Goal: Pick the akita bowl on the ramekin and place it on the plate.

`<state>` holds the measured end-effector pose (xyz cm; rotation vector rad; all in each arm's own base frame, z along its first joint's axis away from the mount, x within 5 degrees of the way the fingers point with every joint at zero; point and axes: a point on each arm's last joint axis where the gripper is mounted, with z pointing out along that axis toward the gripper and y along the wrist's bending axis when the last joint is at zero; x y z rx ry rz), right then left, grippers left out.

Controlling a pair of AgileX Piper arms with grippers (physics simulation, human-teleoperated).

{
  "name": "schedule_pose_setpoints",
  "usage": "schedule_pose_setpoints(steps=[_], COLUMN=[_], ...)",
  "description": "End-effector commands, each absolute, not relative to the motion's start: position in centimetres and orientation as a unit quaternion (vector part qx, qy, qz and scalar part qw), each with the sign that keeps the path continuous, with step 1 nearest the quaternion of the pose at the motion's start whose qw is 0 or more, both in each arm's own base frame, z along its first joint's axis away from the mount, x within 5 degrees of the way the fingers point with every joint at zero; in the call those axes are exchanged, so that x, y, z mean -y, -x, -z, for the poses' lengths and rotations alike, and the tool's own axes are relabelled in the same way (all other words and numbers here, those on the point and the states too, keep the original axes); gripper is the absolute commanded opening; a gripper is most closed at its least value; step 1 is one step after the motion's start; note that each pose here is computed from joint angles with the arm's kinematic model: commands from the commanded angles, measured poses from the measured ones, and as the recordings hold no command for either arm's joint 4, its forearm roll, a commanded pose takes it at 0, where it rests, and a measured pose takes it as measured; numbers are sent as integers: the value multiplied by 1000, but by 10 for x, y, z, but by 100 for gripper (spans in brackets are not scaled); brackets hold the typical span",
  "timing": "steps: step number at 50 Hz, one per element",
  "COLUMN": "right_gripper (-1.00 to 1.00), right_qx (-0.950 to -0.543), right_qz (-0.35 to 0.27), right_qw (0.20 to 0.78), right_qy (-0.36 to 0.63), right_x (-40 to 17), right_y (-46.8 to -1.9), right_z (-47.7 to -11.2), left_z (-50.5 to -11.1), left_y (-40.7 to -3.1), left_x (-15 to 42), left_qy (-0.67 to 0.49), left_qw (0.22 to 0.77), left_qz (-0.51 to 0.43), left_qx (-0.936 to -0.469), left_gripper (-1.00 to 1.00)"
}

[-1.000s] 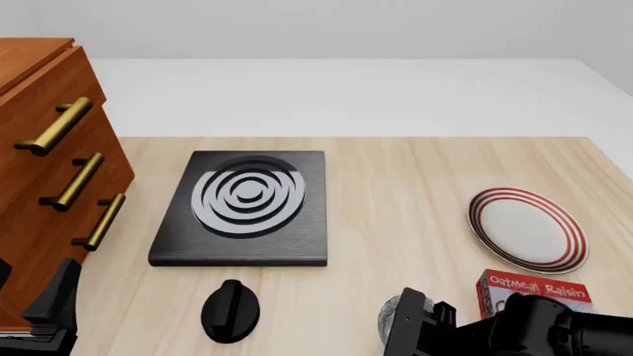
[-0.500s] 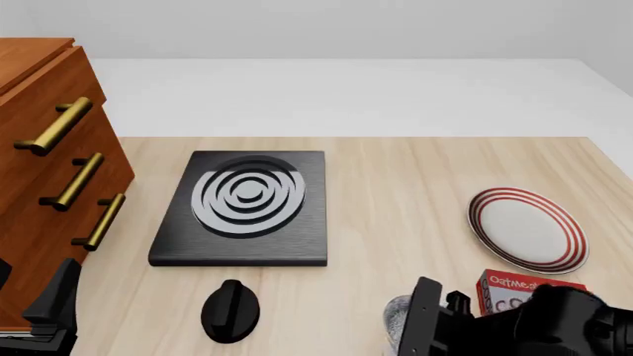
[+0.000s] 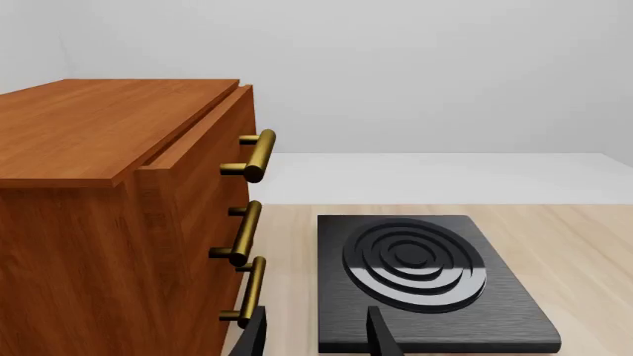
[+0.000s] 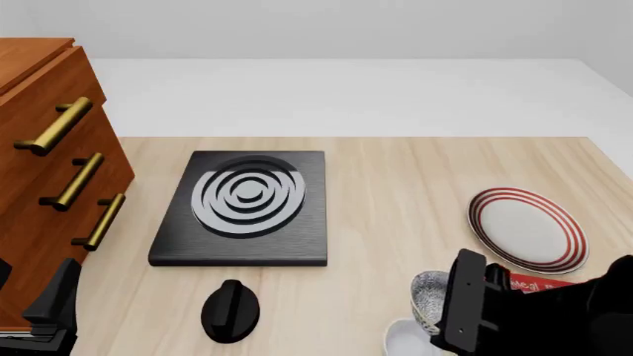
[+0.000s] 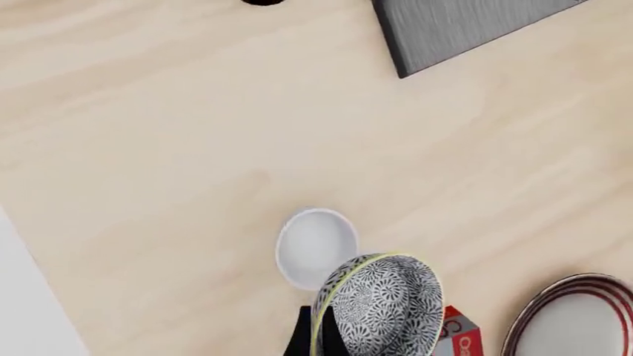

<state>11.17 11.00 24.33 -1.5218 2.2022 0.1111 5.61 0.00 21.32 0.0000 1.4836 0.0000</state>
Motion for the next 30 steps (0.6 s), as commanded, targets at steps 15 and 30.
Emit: schedule_pose_setpoints(steps=[15, 30], right_gripper=[-100, -100], right_qx=[-805, -821], right_qz=[-1, 29], right_qw=[280, 294], right_qy=[524, 489], right_x=[-85, -72], right_y=[-130, -155], right_z=[-291, -296], left_z=[-213, -213], left_y=[-56, -56], left_x=[0, 0], left_qy=[0, 0], left_qw=[737, 737], left_qz=[0, 0], left_qx=[-676, -676], left_gripper=[100, 100])
